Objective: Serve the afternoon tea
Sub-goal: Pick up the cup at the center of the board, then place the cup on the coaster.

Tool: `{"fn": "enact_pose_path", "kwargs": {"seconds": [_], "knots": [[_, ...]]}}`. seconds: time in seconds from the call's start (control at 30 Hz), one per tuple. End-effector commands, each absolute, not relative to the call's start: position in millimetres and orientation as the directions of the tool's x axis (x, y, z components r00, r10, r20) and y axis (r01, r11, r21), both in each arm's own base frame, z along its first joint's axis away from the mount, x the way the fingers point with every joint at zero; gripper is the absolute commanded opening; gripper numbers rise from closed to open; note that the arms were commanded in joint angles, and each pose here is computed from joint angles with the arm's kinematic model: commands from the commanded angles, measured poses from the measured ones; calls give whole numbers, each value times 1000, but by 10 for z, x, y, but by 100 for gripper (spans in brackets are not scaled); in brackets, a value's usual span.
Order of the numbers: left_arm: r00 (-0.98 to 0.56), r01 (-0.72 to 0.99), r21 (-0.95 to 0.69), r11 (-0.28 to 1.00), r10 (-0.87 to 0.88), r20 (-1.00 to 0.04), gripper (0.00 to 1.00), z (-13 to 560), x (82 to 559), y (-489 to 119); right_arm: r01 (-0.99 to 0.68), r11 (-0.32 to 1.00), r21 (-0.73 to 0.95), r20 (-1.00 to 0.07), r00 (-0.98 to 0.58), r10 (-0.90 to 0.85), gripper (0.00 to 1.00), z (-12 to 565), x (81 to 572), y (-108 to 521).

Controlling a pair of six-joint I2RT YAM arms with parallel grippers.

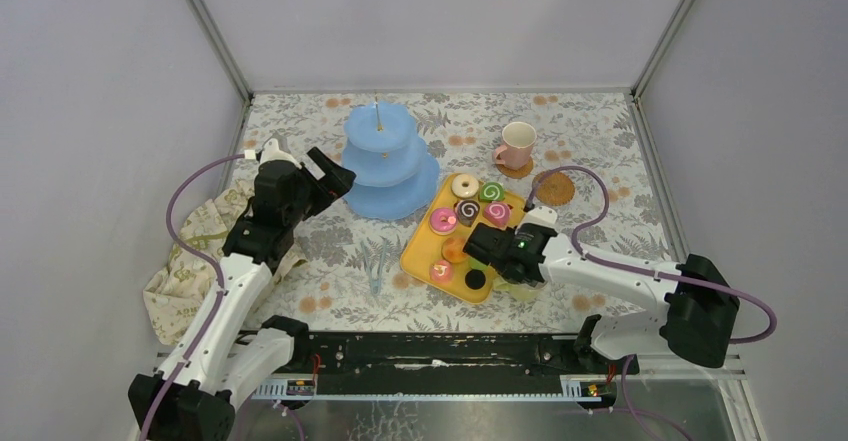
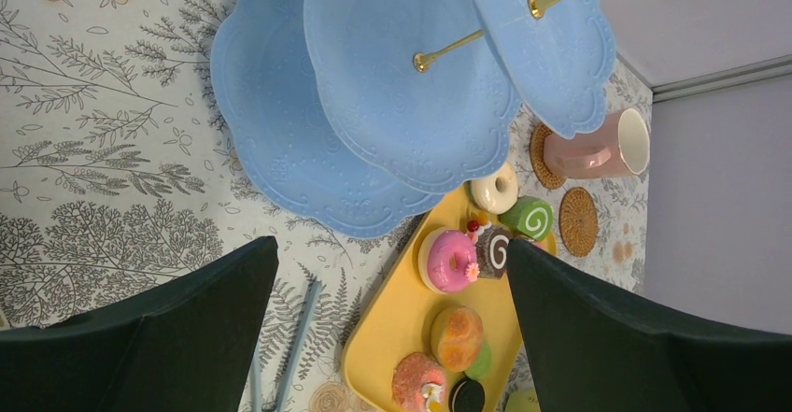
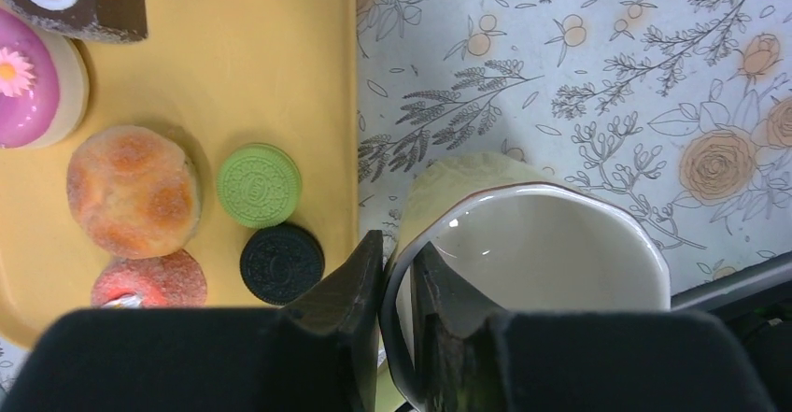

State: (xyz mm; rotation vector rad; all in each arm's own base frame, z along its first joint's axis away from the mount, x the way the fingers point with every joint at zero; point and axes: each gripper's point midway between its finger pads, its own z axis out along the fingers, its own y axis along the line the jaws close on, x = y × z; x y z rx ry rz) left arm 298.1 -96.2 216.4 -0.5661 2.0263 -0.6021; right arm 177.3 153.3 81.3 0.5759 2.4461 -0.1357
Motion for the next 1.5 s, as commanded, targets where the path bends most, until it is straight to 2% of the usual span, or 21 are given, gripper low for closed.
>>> {"fn": "enact_pose_path", "kwargs": {"seconds": [0.0, 0.23, 0.4, 0.67, 1.17, 1.47], "knots": [[-439, -106, -629, 770, -604, -666, 100, 2331, 2981, -982, 433, 901, -14, -597, -727, 339, 0, 871, 1647, 1353], [-435, -113, -631, 767, -610, -663, 100, 2314, 2969, -971, 407, 912, -57, -667, -695, 268, 0, 1248, 1765, 1342], [-425, -121, -631, 766, -614, -665, 100, 2320, 2973, -949, 391, 920, -21, -722, -643, 256, 0, 1556, 1943, 1373], [-420, -118, -631, 767, -615, -668, 100, 2359, 2994, -952, 407, 913, -24, -746, -615, 255, 0, 1788, 2380, 1227], [-407, -128, -622, 773, -613, -677, 99, 2359, 2995, -914, 485, 875, -3, -742, -587, 323, 0, 2000, 3480, 712], [-402, -128, -619, 775, -611, -681, 99, 2383, 2970, -898, 498, 867, 11, -708, -609, 359, 0, 1827, 3922, 550]]}}
